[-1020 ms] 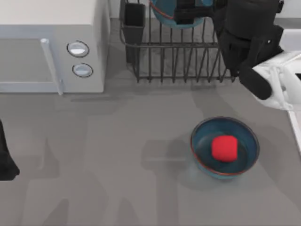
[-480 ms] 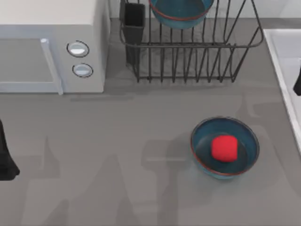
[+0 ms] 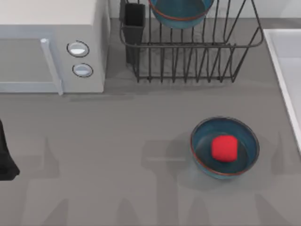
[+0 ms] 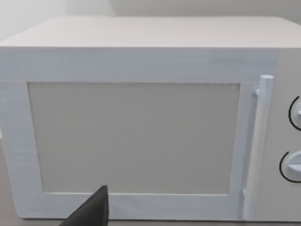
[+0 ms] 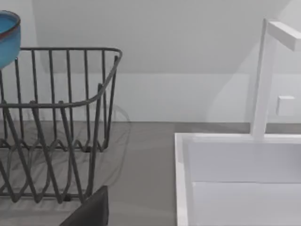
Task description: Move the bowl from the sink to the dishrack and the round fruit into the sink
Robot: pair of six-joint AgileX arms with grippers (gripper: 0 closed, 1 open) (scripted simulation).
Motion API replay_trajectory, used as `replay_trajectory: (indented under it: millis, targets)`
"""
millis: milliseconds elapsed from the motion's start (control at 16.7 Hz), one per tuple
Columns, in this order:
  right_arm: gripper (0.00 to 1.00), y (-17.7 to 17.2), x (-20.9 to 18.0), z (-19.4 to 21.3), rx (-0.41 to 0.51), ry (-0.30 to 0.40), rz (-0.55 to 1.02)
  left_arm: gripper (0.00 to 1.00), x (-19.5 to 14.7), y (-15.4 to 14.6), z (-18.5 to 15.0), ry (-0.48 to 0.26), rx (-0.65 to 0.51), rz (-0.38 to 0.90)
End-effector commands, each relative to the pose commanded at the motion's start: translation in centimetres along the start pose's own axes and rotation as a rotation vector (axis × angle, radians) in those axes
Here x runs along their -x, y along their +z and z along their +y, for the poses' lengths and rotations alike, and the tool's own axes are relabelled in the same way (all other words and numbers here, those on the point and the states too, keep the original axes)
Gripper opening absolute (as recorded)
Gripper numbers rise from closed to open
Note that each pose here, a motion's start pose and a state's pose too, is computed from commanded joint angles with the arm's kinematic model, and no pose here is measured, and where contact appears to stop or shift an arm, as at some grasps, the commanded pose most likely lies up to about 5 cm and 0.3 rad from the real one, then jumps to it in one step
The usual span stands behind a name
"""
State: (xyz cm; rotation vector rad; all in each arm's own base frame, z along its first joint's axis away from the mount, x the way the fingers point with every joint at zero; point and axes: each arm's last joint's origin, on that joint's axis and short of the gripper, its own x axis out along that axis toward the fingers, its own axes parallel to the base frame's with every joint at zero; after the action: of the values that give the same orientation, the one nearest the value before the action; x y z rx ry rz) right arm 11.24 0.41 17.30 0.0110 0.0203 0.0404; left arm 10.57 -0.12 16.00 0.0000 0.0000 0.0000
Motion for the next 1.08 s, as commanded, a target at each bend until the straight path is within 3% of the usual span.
replay_trajectory:
  millis: [300, 1080]
  targets:
    - [1.00, -1.31, 0.66, -0.52, 0.011, -0.040, -0.020, 1.00, 0.00, 0.00, 0.00, 0.000, 0.000, 0.000]
    - [1.00, -1.31, 0.66, -0.52, 0.011, -0.040, -0.020, 1.00, 0.00, 0.00, 0.00, 0.000, 0.000, 0.000]
